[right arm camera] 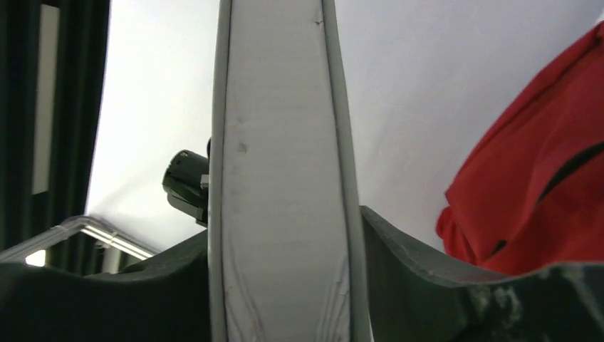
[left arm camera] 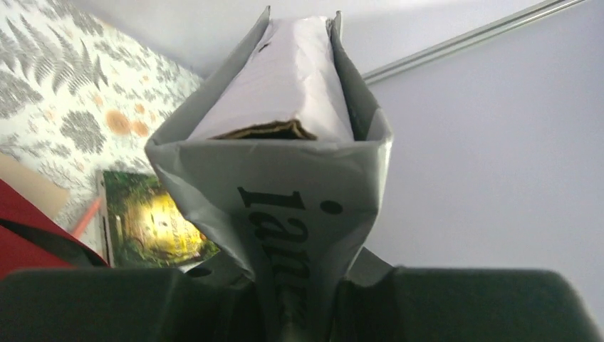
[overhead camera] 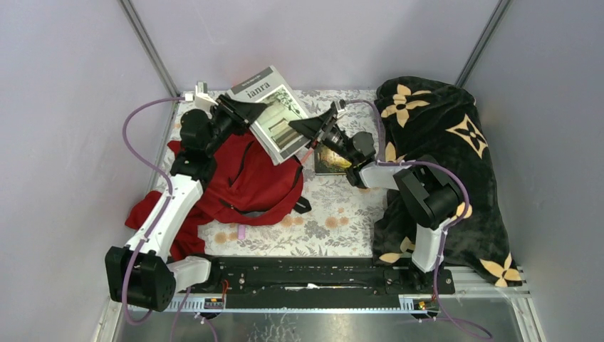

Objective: Pack the student bag
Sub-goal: Pick up the book from the center of the board, then place the book in the student bag.

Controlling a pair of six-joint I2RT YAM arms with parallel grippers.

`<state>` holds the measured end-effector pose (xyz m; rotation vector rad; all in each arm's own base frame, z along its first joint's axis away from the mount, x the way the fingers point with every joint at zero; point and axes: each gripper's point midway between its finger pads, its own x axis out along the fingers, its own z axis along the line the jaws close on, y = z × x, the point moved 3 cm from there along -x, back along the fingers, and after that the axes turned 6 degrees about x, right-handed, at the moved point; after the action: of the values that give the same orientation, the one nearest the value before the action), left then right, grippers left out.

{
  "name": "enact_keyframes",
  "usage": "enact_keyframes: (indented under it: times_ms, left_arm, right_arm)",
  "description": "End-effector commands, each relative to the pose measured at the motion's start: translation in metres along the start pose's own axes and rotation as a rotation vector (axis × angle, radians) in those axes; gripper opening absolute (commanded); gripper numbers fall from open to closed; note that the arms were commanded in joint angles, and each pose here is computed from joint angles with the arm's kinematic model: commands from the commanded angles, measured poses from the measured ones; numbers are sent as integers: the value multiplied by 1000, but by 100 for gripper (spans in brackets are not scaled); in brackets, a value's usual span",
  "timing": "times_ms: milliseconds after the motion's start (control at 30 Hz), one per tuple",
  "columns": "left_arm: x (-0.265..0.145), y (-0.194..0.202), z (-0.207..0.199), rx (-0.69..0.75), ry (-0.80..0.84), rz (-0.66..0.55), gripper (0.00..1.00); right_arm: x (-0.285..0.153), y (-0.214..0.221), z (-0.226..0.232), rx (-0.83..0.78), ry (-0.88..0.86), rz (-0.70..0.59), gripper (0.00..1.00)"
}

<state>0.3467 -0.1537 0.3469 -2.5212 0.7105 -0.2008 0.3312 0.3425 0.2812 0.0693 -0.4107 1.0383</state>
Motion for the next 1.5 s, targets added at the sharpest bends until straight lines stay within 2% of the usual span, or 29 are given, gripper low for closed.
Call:
enact_keyframes:
  times_ms: [0, 33, 67, 133, 200, 333, 400, 533, 600, 767, 900, 967, 1100, 1233, 1300, 1400, 1433, 1467]
  left_arm:
    - [-2, 19, -13, 89, 3, 69, 34]
    - [-3, 21, -9, 100, -20, 82, 49]
    - [-4, 22, -6, 123, -45, 91, 67]
    - [-8, 18, 1, 198, -117, 99, 86]
    - [-16, 9, 9, 282, -218, 87, 98]
    - [-38, 11, 41, 424, -423, 82, 99]
    - [-48, 30, 61, 476, -481, 114, 99]
    - [-47, 88, 53, 622, -402, 277, 99]
    - [-43, 114, 54, 674, -399, 373, 99]
    - [-34, 153, 65, 796, -441, 478, 99]
    - [-28, 169, 91, 887, -587, 527, 99]
    - [-24, 168, 96, 888, -613, 501, 94]
    - [-20, 164, 93, 901, -599, 466, 70]
    - [-16, 153, 96, 948, -657, 436, 36]
    - [-14, 146, 102, 966, -691, 421, 26]
    - [-10, 135, 106, 952, -720, 414, 4]
    - [-10, 131, 104, 944, -718, 407, 0]
    - [-10, 127, 101, 934, -712, 397, 0]
  right_arm:
    - [17, 6, 53, 23, -198, 63, 54]
    - [15, 5, 53, 28, -194, 55, 48]
    - [11, 3, 50, 39, -174, 46, 39]
    - [0, -5, 44, 53, -120, 39, 22]
    - [-20, -15, 37, 38, -46, 46, 12]
    - [-77, -40, 23, -41, 186, -30, 11]
    - [-101, -55, 15, -162, 357, -70, 10]
    - [-154, -92, 20, -434, 811, -268, 7]
    - [-173, -103, 37, -552, 918, -338, 7]
    - [-197, -116, 75, -707, 1058, -414, 7]
    - [-205, -113, 89, -736, 1055, -454, 7]
    - [-206, -109, 89, -731, 1038, -452, 7]
    - [-205, -107, 79, -729, 1038, -415, 8]
    - [-194, -107, 73, -718, 1018, -354, 7]
    - [-187, -103, 71, -697, 985, -313, 7]
    - [-180, -95, 65, -657, 942, -262, 5]
    - [-178, -92, 63, -644, 928, -242, 4]
    - [-175, -88, 62, -632, 905, -214, 3]
